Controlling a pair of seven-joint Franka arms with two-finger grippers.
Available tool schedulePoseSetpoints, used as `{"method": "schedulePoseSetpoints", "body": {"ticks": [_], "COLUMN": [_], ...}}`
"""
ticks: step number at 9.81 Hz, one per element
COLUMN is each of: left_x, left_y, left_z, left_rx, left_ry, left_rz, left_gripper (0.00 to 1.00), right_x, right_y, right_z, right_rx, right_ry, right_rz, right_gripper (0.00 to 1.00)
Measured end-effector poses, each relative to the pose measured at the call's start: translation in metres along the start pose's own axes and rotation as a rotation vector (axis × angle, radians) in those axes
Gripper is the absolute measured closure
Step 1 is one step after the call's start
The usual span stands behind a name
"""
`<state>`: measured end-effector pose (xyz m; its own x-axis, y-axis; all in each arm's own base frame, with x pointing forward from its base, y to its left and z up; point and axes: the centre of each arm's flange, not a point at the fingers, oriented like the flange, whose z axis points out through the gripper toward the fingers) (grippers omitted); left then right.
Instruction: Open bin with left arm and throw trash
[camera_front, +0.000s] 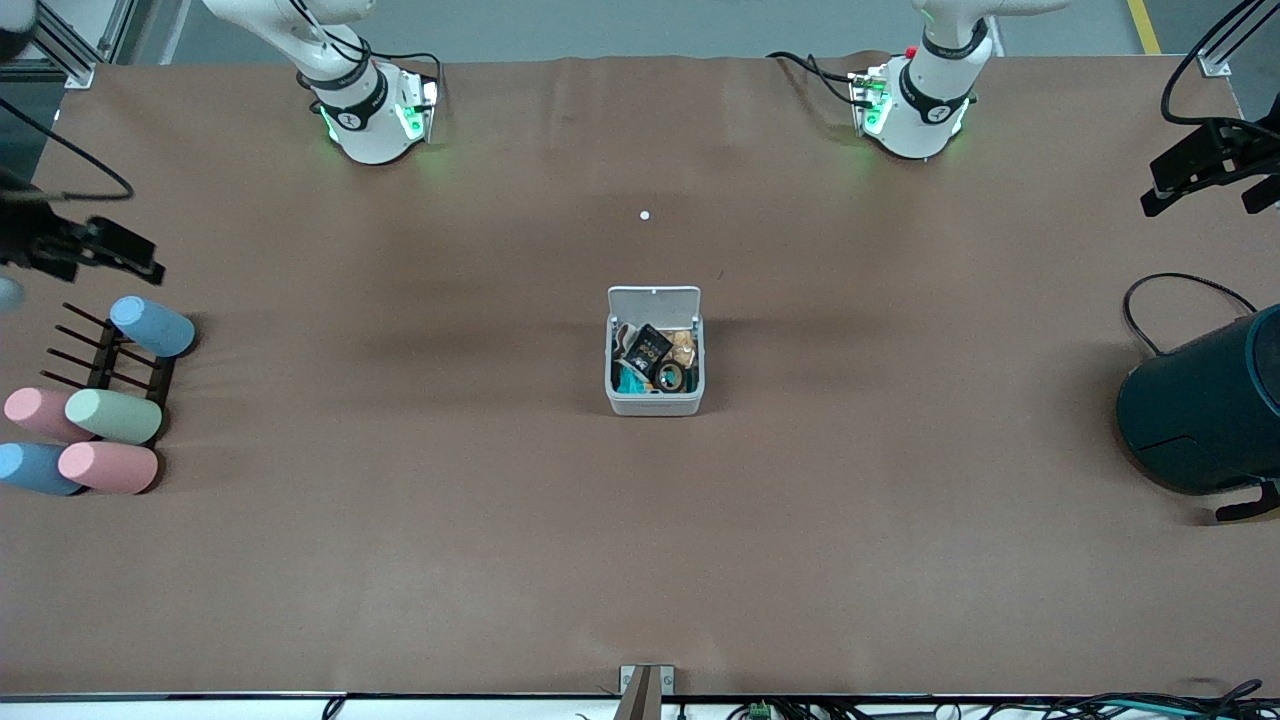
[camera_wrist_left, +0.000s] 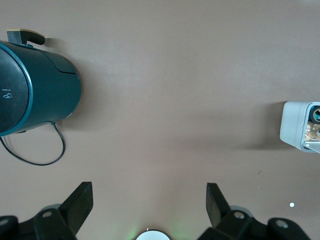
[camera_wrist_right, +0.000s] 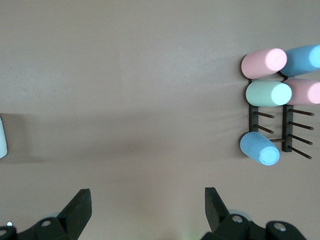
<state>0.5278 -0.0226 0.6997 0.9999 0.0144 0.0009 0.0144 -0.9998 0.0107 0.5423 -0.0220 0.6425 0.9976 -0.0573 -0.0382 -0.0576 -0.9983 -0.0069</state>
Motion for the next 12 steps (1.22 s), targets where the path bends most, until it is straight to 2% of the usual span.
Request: {"method": "schedulePoseSetpoints", "body": {"ticks": [2, 3, 5, 12], "left_x": [0.000, 0.000, 0.000, 0.000], "left_y": [0.000, -0.001, -0.001, -0.001], "left_z": [0.000, 0.000, 0.000, 0.001], "left_rx": [0.000, 0.000, 0.000, 0.000], "left_ry": [-0.001, -0.001, -0.001, -0.002], "left_rz": [-0.001, -0.001, -0.002, -0.003], "left_gripper": [0.00, 0.00, 0.00, 0.00], "right_x": [-0.018, -0.021, -0.020, -0.004], "right_y": [0.000, 0.000, 0.002, 0.008], "right_z": [-0.022, -0.024, -0.018, -0.001], "right_rx": [0.003, 0.003, 0.001, 0.000], "right_ry": [0.025, 0.021, 0.004, 0.000], "right_rz": [-0.003, -0.003, -0.028, -0.051], "right_gripper": [0.00, 0.00, 0.00, 0.00]}}
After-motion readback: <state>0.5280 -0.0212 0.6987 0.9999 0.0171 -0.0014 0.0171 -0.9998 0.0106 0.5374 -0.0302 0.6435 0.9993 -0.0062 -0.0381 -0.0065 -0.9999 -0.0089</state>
